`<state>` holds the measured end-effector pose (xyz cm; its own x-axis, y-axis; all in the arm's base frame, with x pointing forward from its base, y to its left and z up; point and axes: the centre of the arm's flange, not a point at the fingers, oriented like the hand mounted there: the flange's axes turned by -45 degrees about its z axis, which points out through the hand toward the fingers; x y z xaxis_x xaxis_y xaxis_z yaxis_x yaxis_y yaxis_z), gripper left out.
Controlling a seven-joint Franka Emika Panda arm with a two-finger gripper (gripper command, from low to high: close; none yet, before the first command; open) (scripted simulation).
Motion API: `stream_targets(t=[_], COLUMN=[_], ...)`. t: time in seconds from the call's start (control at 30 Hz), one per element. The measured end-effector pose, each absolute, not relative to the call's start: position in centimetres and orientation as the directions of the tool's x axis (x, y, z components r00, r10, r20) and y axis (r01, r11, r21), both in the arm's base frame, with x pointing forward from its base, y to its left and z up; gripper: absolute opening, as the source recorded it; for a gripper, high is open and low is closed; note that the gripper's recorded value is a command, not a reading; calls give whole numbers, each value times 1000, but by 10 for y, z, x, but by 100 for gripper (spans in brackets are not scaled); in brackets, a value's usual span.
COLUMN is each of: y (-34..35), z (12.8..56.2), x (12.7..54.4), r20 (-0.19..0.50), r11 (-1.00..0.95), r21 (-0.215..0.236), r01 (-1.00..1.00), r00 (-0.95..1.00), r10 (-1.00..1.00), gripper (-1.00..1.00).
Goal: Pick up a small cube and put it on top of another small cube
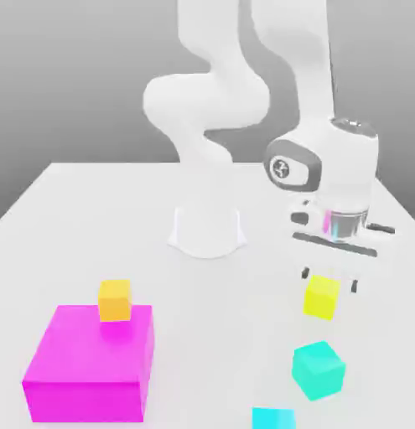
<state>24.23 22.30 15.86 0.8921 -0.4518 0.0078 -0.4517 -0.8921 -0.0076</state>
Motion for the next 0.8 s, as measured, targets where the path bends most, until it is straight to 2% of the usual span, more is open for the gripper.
stream_targets(t=[0.17,0.2,0.43,0.8], y=[219,217,217,225], z=[136,133,133,176], x=[239,238,238,241], r20=[2,1,1,9], r11=[-894,-894,-894,-896], r21=[-3,-2,-4,-7], r01=[-449,-448,-448,-444], r00=[894,894,894,896], r10=[-449,-448,-448,-444], gripper=[0,-100,-100,-100])
